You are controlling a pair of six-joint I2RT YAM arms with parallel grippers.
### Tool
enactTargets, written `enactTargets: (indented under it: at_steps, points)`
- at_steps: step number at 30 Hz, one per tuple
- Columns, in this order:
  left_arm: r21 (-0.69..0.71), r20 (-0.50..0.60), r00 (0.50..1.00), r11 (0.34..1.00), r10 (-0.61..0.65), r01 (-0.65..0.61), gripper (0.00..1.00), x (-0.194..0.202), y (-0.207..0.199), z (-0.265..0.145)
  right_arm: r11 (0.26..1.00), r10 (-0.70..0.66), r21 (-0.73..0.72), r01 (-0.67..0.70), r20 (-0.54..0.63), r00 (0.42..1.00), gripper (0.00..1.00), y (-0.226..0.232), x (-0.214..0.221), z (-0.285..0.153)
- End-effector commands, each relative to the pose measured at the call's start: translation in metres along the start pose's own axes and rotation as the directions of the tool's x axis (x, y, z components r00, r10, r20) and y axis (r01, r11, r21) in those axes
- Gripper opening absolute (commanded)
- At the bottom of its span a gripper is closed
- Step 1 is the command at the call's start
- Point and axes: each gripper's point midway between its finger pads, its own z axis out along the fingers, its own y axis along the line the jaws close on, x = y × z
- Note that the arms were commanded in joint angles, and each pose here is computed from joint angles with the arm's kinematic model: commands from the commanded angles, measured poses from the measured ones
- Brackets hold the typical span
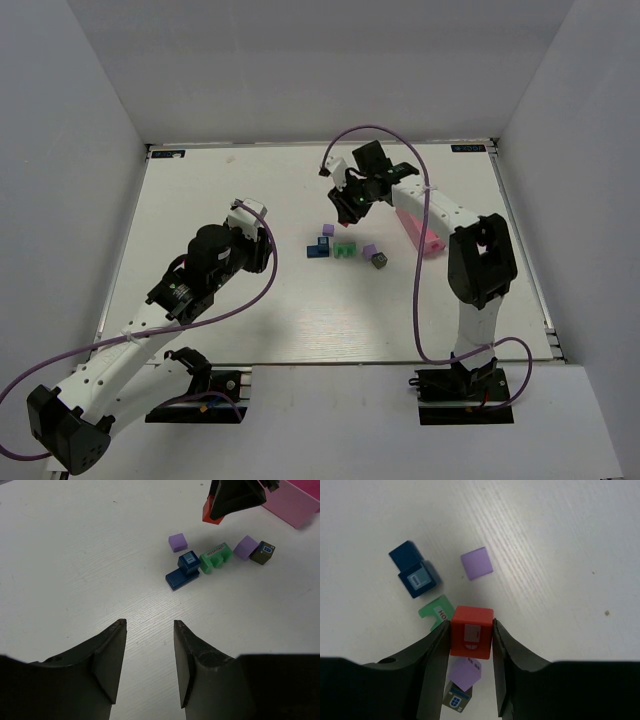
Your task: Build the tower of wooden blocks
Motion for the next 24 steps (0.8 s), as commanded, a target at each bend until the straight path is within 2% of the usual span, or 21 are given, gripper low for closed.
enactTargets:
  at_steps: [1,5,9,14,24]
  points:
    - [-0.002,0.010,1.000,1.000,-0.008,0.008,0.53,-0.001,0.001,-0.002,0.986,-0.120,-0.114,0.123,0.028,0.992,0.02,0.015,-0.010,-0.009]
    - [-0.002,0.010,1.000,1.000,-0.008,0.008,0.53,-0.001,0.001,-0.002,0.970,-0.173,-0.165,0.177,0.040,0.984,0.02,0.023,-0.008,-0.010]
    - [-0.002,0.010,1.000,1.000,-0.008,0.008,0.53,-0.001,0.001,-0.002,0.936,-0.287,-0.202,0.287,0.029,0.957,0.02,0.024,-0.003,-0.006]
    - [-0.002,0.010,1.000,1.000,-0.008,0.008,0.53,-0.001,0.001,-0.002,0.905,-0.350,-0.260,0.335,-0.009,0.937,0.02,0.025,0.010,0.003]
    - [-0.002,0.010,1.000,1.000,-0.008,0.008,0.53,-0.001,0.001,-0.002,0.831,-0.472,-0.333,0.446,0.004,0.882,0.02,0.045,0.016,0.006]
